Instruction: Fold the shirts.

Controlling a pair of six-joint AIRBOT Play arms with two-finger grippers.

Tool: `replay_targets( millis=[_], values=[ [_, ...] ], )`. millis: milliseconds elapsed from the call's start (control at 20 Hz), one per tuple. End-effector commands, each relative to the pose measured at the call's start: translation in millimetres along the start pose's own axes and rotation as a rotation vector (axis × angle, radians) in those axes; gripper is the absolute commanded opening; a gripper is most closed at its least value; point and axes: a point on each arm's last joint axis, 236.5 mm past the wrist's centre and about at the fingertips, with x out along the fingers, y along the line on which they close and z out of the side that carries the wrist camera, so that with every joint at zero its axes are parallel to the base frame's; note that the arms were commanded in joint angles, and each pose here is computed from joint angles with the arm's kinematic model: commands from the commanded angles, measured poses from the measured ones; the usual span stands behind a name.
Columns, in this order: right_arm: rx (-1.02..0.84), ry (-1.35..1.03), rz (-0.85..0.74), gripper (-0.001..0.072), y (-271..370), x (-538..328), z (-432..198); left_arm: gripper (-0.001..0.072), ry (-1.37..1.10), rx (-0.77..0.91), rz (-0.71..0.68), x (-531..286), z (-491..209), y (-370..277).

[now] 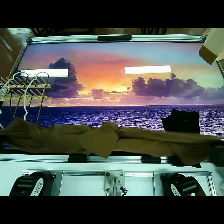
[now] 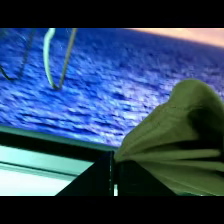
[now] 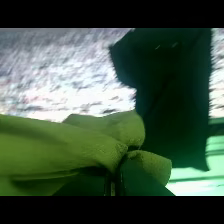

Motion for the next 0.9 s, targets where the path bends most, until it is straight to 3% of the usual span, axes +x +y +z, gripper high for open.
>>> replay_targets(
  millis=[0, 150, 350, 600, 650, 750, 850],
  values=[
    [-0.016, 0.212, 0.147, 0.0077, 42.1, 42.6, -47.1, 0.0033, 0.096, -0.021, -0.081, 40.6, -31.1, -19.4],
    [-0.001, 0.214, 0.159, 0.0077, 52.8, 97.9, -48.3, 0.0033, 0.036, -0.026, -0.093, 53.7, -18.3, -22.1],
    [0.047, 0.019, 0.176, 0.0078, 72.9, 162.3, 18.2, 0.0033, -0.115, -0.063, -0.118, 59.2, 23.4, -28.0],
    [0.279, -0.102, 0.106, 0.0087, 75.9, 245.6, 82.0, 0.0034, -0.012, -0.069, -0.097, 105.5, 21.5, -28.7],
    [0.335, -0.043, 0.098, 0.0132, 79.6, 265.9, 72.2, 0.0034, 0.050, -0.070, -0.085, 121.8, 10.7, -27.5],
    [0.399, 0.115, 0.096, 0.0483, 92.7, 301.0, 40.3, 0.0034, 0.194, -0.073, -0.058, 155.8, -17.1, -24.3],
    [0.364, 0.225, 0.150, 0.0499, 111.8, 314.6, 17.3, 0.0035, 0.317, -0.075, -0.035, 181.0, -38.8, -22.0]
  ],
)
